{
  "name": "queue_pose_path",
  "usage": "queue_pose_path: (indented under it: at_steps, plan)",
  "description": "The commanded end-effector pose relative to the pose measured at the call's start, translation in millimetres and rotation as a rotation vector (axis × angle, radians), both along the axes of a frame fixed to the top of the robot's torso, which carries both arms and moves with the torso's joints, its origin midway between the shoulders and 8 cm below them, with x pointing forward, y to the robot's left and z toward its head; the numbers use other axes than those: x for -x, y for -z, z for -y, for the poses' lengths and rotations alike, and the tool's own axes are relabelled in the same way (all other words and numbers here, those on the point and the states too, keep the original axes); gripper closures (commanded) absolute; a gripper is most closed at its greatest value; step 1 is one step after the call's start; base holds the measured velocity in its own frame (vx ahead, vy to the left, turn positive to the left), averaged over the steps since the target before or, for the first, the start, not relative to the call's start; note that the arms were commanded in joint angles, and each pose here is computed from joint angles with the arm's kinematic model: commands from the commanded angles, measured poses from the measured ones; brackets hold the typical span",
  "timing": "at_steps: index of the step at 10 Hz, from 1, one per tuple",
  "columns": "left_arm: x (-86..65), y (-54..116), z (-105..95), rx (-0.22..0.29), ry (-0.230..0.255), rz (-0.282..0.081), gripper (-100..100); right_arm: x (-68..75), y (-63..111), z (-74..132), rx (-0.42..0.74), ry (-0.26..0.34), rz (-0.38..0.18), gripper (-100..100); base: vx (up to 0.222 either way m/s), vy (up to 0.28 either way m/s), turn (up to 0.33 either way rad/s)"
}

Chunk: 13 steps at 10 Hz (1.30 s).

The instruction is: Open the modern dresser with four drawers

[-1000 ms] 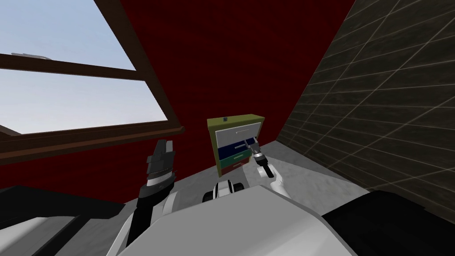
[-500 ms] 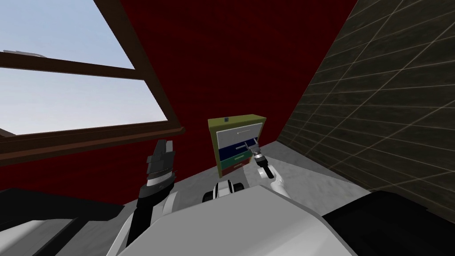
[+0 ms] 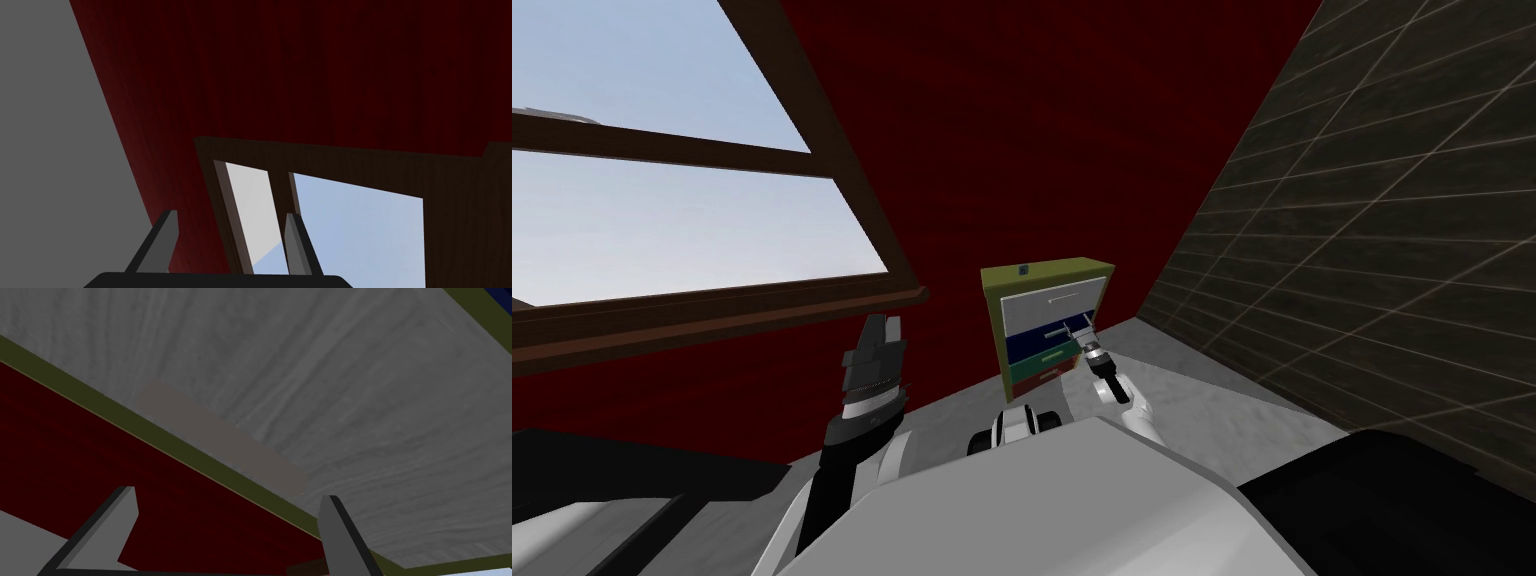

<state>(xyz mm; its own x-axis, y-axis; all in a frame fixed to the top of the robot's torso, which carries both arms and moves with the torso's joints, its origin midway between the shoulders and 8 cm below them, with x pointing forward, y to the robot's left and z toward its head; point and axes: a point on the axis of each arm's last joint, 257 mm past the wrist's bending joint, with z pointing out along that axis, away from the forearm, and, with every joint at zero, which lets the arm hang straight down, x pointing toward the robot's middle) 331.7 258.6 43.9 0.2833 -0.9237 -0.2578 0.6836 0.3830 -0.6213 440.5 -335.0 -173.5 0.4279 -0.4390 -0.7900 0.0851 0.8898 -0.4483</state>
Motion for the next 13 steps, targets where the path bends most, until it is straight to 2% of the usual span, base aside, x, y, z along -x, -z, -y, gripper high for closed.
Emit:
queue_pose_path:
  at_steps: [1, 2, 4, 5, 7, 8, 9, 10, 11, 12, 13]
  plan:
    - [0.0, 0.0, 0.0, 0.000, 0.000, 0.000, 0, 1.0, 16.1, 5, 0.085, 0.039, -0.017, -100, 0.036, 0.020, 0.007]
    - [0.0, 0.0, 0.0, 0.000, 0.000, 0.000, 0, 2.3, 30.3, 9, 0.124, 0.056, -0.037, -100, 0.049, 0.017, 0.021]
    - [0.0, 0.0, 0.0, 0.000, 0.000, 0.000, 0, 2.4, 31.3, 9, 0.162, 0.073, -0.034, -100, 0.032, 0.009, 0.003]
    - [0.0, 0.0, 0.0, 0.000, 0.000, 0.000, 0, 4.5, 46.0, 13, 0.204, 0.090, -0.055, -100, 0.027, 0.006, 0.025]
    - [0.0, 0.0, 0.0, 0.000, 0.000, 0.000, 0, 4.6, 46.6, 13, 0.233, 0.102, -0.053, -100, 0.021, 0.005, 0.005]
    - [0.0, 0.0, 0.0, 0.000, 0.000, 0.000, 0, 7.5, 61.8, 16, 0.279, 0.120, -0.074, -100, 0.030, 0.004, 0.021]
    - [0.0, 0.0, 0.0, 0.000, 0.000, 0.000, 0, 7.5, 61.9, 16, 0.301, 0.128, -0.072, -100, 0.033, 0.005, 0.017]
    - [0.0, 0.0, 0.0, 0.000, 0.000, 0.000, 0, 10.8, 75.4, 17, 0.335, 0.139, -0.091, -100, 0.038, 0.002, 0.032]
    - [0.0, 0.0, 0.0, 0.000, 0.000, 0.000, 0, 11.1, 77.0, 18, 0.360, 0.149, -0.091, -100, 0.037, 0.004, 0.012]
    - [0.0, 0.0, 0.0, 0.000, 0.000, 0.000, 0, 14.9, 90.5, 18, 0.391, 0.158, -0.111, -100, 0.043, 0.006, 0.029]
    - [0.0, 0.0, 0.0, 0.000, 0.000, 0.000, 0, 15.2, 91.7, 19, 0.411, 0.166, -0.111, -100, 0.033, 0.001, 0.014]
